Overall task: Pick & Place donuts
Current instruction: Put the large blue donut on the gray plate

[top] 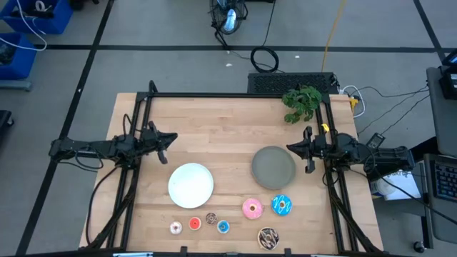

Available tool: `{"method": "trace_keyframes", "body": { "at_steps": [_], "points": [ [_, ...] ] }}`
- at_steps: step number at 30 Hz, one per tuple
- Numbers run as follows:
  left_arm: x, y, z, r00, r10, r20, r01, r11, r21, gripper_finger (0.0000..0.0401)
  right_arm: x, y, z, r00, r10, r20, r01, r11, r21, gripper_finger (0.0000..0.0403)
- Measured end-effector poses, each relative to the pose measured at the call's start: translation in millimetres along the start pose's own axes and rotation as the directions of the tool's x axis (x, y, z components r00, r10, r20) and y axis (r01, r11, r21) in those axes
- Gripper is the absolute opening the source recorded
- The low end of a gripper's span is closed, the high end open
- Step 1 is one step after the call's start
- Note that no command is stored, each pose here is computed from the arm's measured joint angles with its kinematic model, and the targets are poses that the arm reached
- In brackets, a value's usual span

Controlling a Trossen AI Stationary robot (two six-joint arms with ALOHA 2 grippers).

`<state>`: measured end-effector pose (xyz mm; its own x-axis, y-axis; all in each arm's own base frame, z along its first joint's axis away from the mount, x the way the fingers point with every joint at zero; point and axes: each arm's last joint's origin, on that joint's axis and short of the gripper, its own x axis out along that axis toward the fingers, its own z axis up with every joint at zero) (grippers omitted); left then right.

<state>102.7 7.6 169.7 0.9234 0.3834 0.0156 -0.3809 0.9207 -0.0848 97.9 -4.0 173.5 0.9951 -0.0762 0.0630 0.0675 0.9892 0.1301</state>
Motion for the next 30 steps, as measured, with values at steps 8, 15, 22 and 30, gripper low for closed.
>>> {"method": "trace_keyframes", "body": {
  "at_steps": [8,15,22,30],
  "points": [
    [0,-1,0,1.000,-0.024,-0.004,0.024,1.000,-0.008,0.0031,0,0,0,1.000,-0.001,-0.001,0.001,1.000,0.001,0.0000],
    [0,2,7,0.996,0.055,0.070,-0.059,0.997,0.057,0.0031,0,1,6,0.998,0.013,0.063,-0.012,1.000,-0.007,0.0000],
    [0,1,4,0.999,0.037,0.036,-0.043,0.982,0.182,0.0031,-3,8,43,0.999,0.046,0.009,-0.045,0.994,-0.104,0.0000],
    [0,2,1,0.998,0.060,0.012,-0.061,0.937,0.343,0.0031,18,26,98,0.917,-0.045,-0.396,0.035,0.999,-0.031,0.0000]
  ]
}}
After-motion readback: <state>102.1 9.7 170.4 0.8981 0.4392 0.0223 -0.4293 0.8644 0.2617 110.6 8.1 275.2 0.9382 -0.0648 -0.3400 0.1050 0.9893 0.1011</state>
